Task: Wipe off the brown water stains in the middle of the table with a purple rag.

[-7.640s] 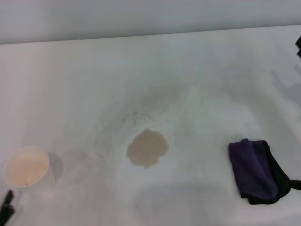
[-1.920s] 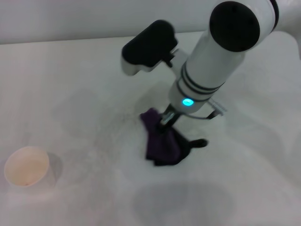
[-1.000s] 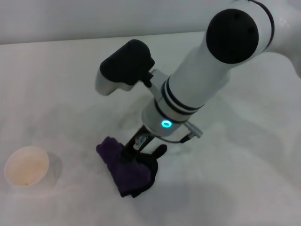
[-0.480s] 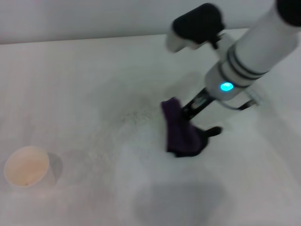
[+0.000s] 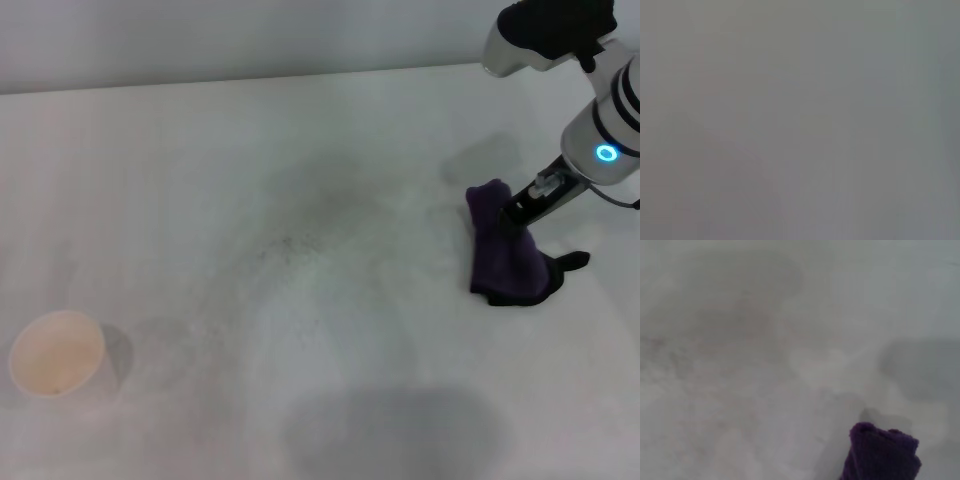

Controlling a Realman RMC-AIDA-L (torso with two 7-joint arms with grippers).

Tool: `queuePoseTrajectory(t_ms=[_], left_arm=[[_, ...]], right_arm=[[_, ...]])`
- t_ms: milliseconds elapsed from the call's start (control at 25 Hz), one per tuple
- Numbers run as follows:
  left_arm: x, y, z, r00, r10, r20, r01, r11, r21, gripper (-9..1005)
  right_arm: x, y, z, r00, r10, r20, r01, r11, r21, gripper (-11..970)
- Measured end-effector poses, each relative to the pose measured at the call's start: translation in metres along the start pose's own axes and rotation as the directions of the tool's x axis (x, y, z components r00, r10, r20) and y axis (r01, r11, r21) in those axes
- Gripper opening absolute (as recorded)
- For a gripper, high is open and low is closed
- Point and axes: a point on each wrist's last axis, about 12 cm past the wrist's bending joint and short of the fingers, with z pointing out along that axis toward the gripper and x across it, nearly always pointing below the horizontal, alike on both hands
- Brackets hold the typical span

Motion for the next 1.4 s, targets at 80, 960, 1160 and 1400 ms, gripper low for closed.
queuePoseTrajectory(t_ms=[80,960,1160,1400], left_arm=[[0.0,0.0,0.001,1.0,0.0,0.003,0.0,1.0,0.001,891],[0.0,-0.005,0.019,1.0,-0.003,-0.006,0.004,1.0,0.011,892],[0.0,-0.009,0.021,1.0,-0.018,-0.009,0.018,1.0,0.002,891],[0.001,-0.012,0.021,0.999,-0.043,-0.012,0.042,0.999,-0.026,891]], right_arm=[[0.001,-0.004,0.001,1.0,0.005,-0.001,-0.005,1.0,0.02,184],[0.021,-0.062,-0.014,0.908,0.182,0.377,-0.105,0.971,-0.217,410],[0.04,-0.082,-0.011,0.804,0.19,0.563,-0.029,0.959,-0.281,420],[0.067,-0.094,0.006,0.596,0.22,0.772,0.03,0.955,-0.296,432]])
